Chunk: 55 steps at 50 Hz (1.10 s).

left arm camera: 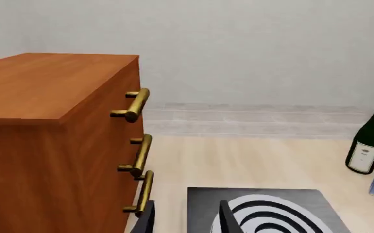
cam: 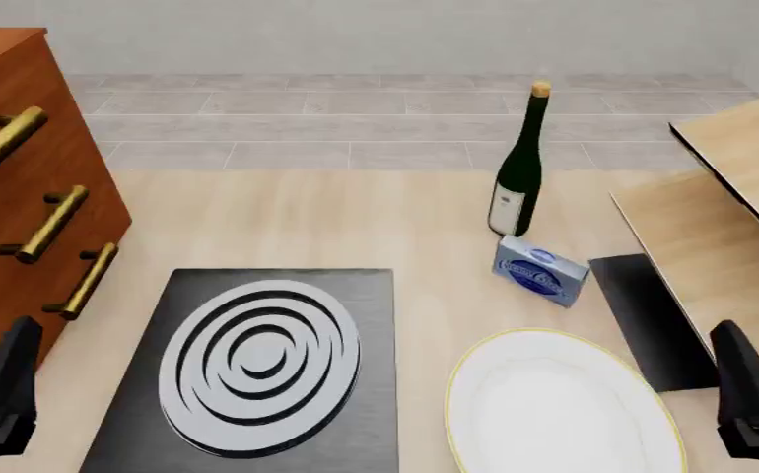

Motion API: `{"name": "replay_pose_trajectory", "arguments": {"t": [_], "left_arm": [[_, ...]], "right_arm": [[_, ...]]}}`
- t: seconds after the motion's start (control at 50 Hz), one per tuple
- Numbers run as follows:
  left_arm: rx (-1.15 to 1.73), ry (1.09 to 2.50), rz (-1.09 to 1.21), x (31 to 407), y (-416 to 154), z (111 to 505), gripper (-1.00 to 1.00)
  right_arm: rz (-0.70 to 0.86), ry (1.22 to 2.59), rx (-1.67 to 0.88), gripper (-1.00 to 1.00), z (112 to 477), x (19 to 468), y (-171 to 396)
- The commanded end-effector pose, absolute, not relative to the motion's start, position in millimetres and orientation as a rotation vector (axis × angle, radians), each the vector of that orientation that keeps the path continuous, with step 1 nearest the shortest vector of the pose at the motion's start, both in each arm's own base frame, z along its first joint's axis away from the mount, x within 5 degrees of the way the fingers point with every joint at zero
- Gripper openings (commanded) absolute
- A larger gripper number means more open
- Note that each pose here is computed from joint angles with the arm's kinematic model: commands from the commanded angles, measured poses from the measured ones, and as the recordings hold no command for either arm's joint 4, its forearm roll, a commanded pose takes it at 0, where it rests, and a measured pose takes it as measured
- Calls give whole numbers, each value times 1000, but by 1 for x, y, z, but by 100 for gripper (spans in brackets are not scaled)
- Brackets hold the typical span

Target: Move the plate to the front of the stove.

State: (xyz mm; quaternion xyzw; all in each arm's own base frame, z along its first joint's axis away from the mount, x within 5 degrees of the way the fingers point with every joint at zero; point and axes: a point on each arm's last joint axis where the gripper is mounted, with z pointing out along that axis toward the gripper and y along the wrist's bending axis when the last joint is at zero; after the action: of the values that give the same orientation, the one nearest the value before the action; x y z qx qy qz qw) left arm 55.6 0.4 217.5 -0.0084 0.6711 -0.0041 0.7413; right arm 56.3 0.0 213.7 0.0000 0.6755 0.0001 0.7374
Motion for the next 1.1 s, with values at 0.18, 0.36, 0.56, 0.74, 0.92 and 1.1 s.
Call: {"name": "replay_pose_trajectory", "arguments": {"t": [0.18,0.36,0.56,0.74,0.92,1.1], "left_arm": [[-42,1459,-56,53,0,229,100],[-28,1439,-94,50,-2,243,100],[37,1394,-94,36,-3,286,100],[153,1363,-67,43,-7,332,100],[326,1344,-45,54,-15,361,100],[436,1291,-31,55,-20,392,100]], "right_arm": [[6,1486,1,100,214,57,0],[7,1485,1,100,214,57,0],[8,1485,1,100,214,57,0],[9,1485,1,100,214,57,0],[9,1486,0,100,214,57,0],[8,1486,0,100,214,57,0]]}}
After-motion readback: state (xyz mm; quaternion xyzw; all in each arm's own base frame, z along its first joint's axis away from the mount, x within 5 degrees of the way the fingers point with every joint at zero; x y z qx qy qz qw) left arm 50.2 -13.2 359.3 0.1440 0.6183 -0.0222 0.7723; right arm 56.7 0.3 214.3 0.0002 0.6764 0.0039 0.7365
